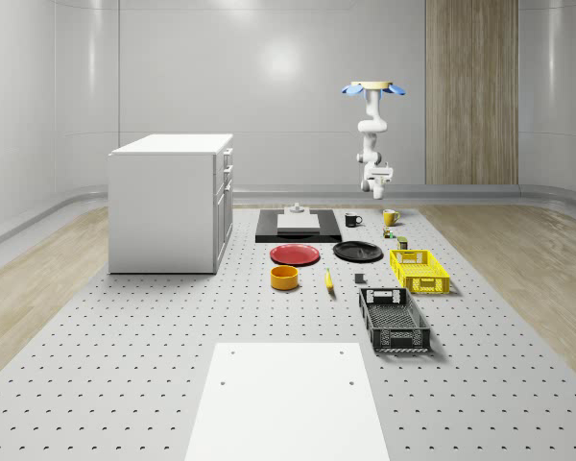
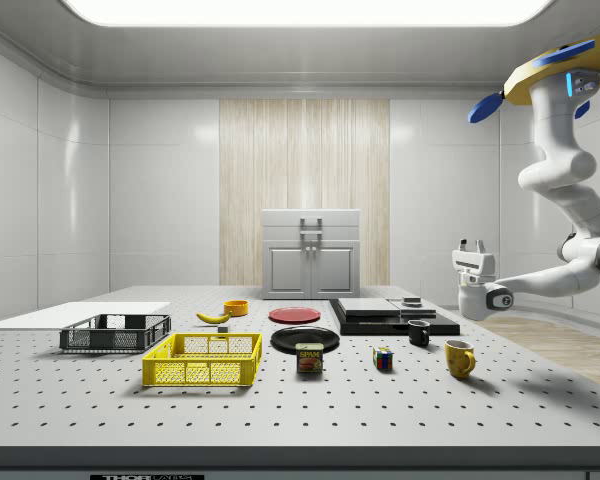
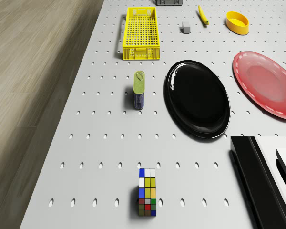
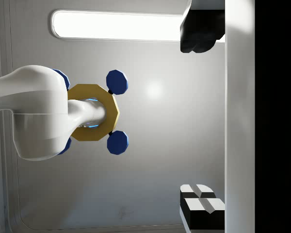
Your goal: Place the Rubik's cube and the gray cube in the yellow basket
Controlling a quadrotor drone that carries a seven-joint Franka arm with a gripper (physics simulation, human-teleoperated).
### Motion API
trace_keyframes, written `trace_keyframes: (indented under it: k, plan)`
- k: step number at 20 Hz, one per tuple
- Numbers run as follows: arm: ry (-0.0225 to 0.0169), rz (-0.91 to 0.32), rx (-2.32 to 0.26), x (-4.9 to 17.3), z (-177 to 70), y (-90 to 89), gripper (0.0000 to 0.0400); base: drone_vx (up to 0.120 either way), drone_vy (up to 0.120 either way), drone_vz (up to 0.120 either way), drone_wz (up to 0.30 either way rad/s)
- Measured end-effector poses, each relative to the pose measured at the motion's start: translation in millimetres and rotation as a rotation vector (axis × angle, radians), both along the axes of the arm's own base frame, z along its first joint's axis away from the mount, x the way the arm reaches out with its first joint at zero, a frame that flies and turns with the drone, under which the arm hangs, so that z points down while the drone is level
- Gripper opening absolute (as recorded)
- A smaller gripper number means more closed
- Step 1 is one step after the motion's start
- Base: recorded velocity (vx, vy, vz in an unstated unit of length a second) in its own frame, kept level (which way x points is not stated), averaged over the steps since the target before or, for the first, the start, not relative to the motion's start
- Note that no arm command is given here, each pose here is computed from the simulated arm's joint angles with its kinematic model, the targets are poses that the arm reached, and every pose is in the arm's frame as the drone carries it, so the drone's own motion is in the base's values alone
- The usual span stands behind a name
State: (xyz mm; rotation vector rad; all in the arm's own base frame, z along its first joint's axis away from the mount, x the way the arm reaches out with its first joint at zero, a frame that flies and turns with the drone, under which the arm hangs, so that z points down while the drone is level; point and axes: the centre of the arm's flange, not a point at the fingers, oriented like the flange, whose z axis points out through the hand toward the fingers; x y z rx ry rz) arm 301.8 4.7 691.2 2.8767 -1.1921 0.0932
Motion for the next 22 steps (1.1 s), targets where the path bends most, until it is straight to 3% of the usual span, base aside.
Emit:
trace_keyframes:
  k: [9,15,18,22]
  plan:
    - [-0.0066,-0.005,-0.168,-0.6,-2.3,16.6,0.0400,0.120,0.000,0.000,0.000]
    - [-0.0101,-0.015,-0.534,-0.6,-16.6,49.8,0.0400,0.120,0.000,-0.020,0.000]
    - [-0.0105,-0.024,-0.878,0.0,-40.2,74.5,0.0400,0.120,0.000,-0.120,0.000]
    - [-0.0086,-0.043,-1.517,1.9,-99.7,94.0,0.0400,0.120,0.000,-0.120,0.000]
